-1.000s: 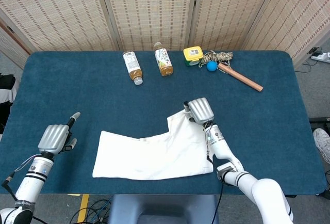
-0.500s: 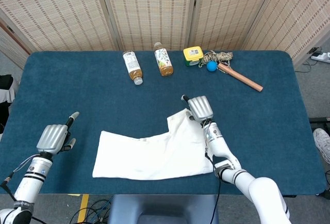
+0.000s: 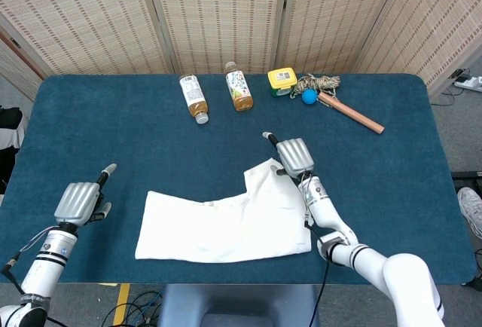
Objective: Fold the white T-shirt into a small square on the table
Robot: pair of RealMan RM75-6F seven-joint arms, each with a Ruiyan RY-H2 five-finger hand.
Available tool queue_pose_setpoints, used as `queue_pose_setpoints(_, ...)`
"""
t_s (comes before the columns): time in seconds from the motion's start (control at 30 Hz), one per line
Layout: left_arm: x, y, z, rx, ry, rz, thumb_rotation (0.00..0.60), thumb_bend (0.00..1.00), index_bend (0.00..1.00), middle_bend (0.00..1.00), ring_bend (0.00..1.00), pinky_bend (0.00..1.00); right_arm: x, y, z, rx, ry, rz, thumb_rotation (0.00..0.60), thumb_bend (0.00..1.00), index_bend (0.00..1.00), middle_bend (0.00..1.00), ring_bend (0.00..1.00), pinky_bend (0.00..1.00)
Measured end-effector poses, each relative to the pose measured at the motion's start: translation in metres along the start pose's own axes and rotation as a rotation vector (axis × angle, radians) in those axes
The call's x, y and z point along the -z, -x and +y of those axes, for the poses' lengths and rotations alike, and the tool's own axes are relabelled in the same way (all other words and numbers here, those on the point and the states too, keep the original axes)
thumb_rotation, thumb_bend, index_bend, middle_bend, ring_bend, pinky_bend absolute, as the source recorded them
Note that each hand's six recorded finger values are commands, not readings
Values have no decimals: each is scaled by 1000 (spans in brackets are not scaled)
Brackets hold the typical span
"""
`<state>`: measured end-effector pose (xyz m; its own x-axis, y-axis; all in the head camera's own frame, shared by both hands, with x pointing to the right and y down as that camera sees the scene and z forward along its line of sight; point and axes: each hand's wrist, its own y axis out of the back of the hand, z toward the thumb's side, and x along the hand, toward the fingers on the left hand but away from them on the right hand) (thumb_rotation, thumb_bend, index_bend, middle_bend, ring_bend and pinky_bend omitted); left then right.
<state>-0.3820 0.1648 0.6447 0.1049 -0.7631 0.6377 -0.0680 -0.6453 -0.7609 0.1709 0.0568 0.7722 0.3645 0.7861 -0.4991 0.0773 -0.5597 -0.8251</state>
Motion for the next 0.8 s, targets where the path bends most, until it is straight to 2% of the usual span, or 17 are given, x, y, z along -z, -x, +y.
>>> queue_pose_setpoints(0.23, -3, 0, -2, 7, -5, -2, 600, 406, 5, 936, 849, 960, 11, -7, -13, -102, -41, -38, 600, 289, 252, 911, 958, 1000)
queue_pose_setpoints(0.5, -1, 0, -3, 12, -9, 6, 600, 406, 5, 936, 849, 960, 18, -1, -20, -156, -53, -83, 600, 353, 290, 911, 958, 1000)
queue_pose_setpoints(0.8, 0, 0, -4, 16, -10, 9, 600, 406, 5, 936, 849, 960, 13, 1, -26, -184, -36, -83, 600, 384, 417, 911, 958, 1000)
